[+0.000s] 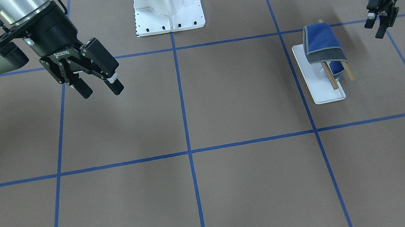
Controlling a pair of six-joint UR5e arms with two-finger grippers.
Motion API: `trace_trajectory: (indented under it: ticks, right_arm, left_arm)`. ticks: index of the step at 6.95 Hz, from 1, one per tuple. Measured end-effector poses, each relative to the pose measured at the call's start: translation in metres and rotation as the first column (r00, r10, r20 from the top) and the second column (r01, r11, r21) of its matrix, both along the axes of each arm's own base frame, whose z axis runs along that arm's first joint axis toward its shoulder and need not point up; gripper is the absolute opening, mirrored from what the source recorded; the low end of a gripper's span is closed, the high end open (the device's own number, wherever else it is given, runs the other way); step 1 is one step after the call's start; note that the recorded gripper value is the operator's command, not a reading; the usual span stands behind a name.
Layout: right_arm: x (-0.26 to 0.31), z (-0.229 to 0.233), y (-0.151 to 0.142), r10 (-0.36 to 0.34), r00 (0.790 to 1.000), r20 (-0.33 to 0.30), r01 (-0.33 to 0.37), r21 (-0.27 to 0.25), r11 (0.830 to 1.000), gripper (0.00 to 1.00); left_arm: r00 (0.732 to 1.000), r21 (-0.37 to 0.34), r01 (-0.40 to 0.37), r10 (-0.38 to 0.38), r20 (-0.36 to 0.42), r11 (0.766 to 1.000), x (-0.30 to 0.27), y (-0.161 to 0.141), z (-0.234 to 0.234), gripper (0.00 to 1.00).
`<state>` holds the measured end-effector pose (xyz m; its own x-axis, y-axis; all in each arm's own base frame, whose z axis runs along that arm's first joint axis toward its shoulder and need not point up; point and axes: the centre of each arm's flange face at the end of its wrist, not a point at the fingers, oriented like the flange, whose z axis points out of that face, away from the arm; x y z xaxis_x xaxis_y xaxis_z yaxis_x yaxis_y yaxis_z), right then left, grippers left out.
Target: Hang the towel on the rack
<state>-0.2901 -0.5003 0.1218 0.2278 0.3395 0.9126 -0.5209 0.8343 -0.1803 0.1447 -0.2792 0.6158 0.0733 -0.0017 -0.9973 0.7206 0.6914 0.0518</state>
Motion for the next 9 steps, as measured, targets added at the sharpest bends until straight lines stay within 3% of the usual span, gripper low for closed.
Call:
trace_trajectory:
  ticks: [3, 4, 5, 7, 9]
  right_arm:
    - [0.008, 0.0, 0.001, 0.006, 1.0, 0.002, -0.006, 0.009, 1.0, 1.0]
    - [0.017, 0.007, 0.003, 0.007, 1.0, -0.005, -0.006, 0.012, 1.0, 1.0]
    - [0.03, 0.021, 0.005, 0.003, 1.0, -0.028, -0.002, 0.025, 1.0, 1.0]
    - [0.073, 0.068, -0.006, -0.035, 0.989, -0.143, 0.048, 0.089, 0.995, 1.0]
    - [0.117, 0.139, -0.016, -0.087, 0.948, -0.307, 0.136, 0.144, 0.98, 1.0]
  left_arm:
    - [0.999, -0.03, 0.035, -0.034, 0.031, 0.999, -0.004, -0.039, -0.01, 0.98]
    - [0.996, -0.045, 0.034, -0.03, 0.078, 0.998, -0.02, -0.067, -0.016, 0.98]
    - [0.984, -0.024, 0.014, -0.009, 0.177, 1.0, -0.041, -0.102, -0.025, 0.98]
    - [0.903, 0.025, -0.053, 0.037, 0.428, 0.998, -0.07, -0.172, -0.045, 0.98]
    - [0.754, 0.028, -0.13, 0.081, 0.652, 0.991, -0.098, -0.217, -0.049, 0.98]
